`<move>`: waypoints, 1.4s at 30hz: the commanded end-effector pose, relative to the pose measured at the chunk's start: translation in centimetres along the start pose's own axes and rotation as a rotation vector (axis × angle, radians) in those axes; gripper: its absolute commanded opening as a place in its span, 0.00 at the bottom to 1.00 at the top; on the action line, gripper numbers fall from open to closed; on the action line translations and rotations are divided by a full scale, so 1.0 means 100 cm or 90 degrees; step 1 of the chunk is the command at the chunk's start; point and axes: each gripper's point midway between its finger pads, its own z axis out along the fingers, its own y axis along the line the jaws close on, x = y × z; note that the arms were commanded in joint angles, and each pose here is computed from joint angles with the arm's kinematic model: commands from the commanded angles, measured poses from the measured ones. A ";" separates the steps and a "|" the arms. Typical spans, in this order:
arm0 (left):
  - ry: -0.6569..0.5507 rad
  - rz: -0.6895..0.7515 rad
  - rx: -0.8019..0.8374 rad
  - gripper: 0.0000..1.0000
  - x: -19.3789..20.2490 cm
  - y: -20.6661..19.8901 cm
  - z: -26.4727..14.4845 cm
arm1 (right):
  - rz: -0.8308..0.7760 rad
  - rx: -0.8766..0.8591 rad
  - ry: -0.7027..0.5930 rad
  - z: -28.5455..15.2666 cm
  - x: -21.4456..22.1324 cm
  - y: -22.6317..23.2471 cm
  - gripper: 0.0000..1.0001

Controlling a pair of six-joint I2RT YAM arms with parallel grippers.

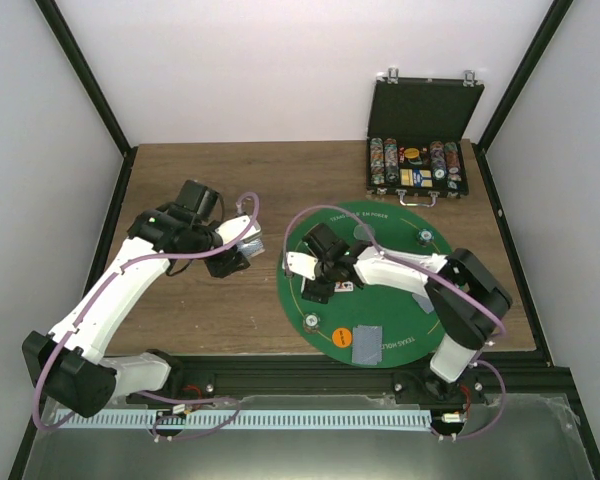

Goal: Distribute texas hold em gaming equipment

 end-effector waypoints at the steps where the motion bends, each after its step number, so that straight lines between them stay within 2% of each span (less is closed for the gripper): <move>1: -0.006 0.004 -0.004 0.50 0.000 0.000 -0.004 | -0.050 0.032 0.074 0.017 0.025 -0.009 0.91; 18: -0.001 0.001 -0.002 0.50 0.001 0.002 -0.001 | -0.095 0.101 0.148 0.017 0.054 -0.022 0.89; 29: -0.003 0.001 0.002 0.50 0.001 0.001 -0.001 | -0.093 0.091 0.129 0.004 0.049 -0.018 0.89; 32: -0.003 0.001 0.003 0.50 0.001 0.000 -0.001 | -0.062 0.075 0.048 -0.012 0.017 -0.017 0.89; 35: -0.003 0.001 0.005 0.50 0.001 0.000 -0.002 | -0.005 0.043 -0.106 -0.051 -0.035 -0.018 0.90; 39: -0.008 0.006 0.015 0.50 0.000 -0.003 -0.002 | 0.157 -0.037 -0.349 -0.131 -0.089 -0.041 0.93; 42: -0.010 0.008 0.022 0.50 -0.001 -0.006 -0.003 | 0.255 -0.128 -0.462 -0.171 -0.110 -0.049 0.94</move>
